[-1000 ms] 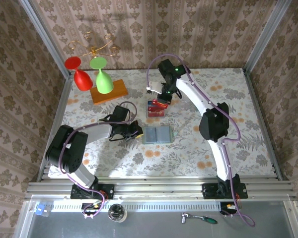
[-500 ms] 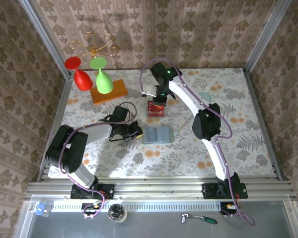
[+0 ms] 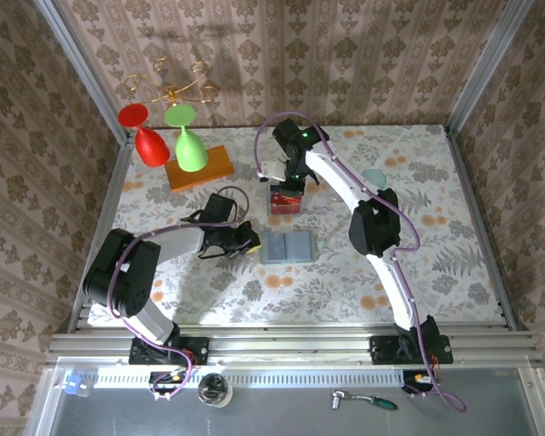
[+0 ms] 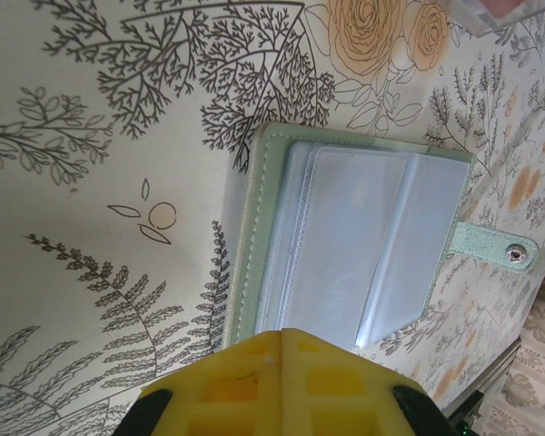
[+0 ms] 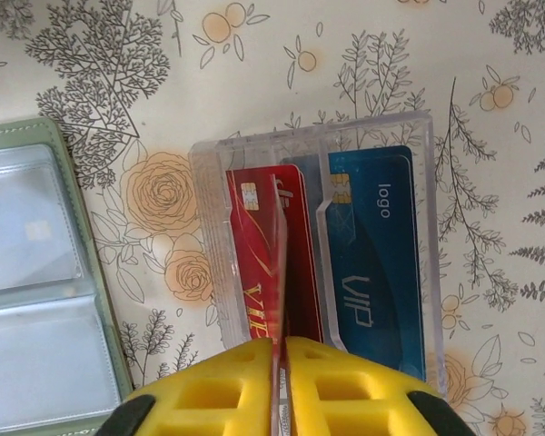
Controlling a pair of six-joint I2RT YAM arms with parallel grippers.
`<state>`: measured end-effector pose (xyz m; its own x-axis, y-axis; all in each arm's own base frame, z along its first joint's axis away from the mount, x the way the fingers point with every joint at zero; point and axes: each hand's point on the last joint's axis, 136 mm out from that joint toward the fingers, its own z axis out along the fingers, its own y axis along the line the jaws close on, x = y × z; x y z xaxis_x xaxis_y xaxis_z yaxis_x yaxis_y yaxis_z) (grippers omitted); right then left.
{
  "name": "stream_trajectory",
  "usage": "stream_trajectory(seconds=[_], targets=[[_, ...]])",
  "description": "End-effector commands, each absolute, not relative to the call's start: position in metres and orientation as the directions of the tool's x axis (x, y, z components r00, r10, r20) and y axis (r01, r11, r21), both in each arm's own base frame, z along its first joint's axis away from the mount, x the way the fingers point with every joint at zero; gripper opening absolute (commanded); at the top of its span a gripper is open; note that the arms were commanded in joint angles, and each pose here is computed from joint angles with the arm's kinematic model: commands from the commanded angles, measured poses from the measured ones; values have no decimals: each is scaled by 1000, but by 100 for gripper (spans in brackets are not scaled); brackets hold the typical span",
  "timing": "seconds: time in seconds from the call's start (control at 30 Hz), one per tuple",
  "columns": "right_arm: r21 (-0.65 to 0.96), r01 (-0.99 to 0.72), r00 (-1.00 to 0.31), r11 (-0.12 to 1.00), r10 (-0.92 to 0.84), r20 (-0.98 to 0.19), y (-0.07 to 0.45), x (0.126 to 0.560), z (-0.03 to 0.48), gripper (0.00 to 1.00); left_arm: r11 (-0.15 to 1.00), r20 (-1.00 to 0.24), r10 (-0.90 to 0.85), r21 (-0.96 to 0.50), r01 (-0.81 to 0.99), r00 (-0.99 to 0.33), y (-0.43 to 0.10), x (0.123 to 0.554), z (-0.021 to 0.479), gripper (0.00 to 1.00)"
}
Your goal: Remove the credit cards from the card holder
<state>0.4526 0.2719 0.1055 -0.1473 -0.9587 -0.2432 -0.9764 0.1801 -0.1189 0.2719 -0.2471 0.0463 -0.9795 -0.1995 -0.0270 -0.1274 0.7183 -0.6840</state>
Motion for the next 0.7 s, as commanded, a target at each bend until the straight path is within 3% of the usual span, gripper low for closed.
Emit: stream_trajectory(seconds=[0.0,0.37,0.67], targets=[[-167,-967,-156,195,-963,-220,268,462,109,21,723,-7,-201,-676,-143,-980,-245,270,47,3],[-201,-934,-234,295,-932,-278,273,466,125,22,722,-21,-200,-680,-133,-980,-244,270,51,3],[-198,-777,-480,597,-766,-426,275,479,135,23,723,-44,-203,-681,-119,-978,-243,272,54,3]])
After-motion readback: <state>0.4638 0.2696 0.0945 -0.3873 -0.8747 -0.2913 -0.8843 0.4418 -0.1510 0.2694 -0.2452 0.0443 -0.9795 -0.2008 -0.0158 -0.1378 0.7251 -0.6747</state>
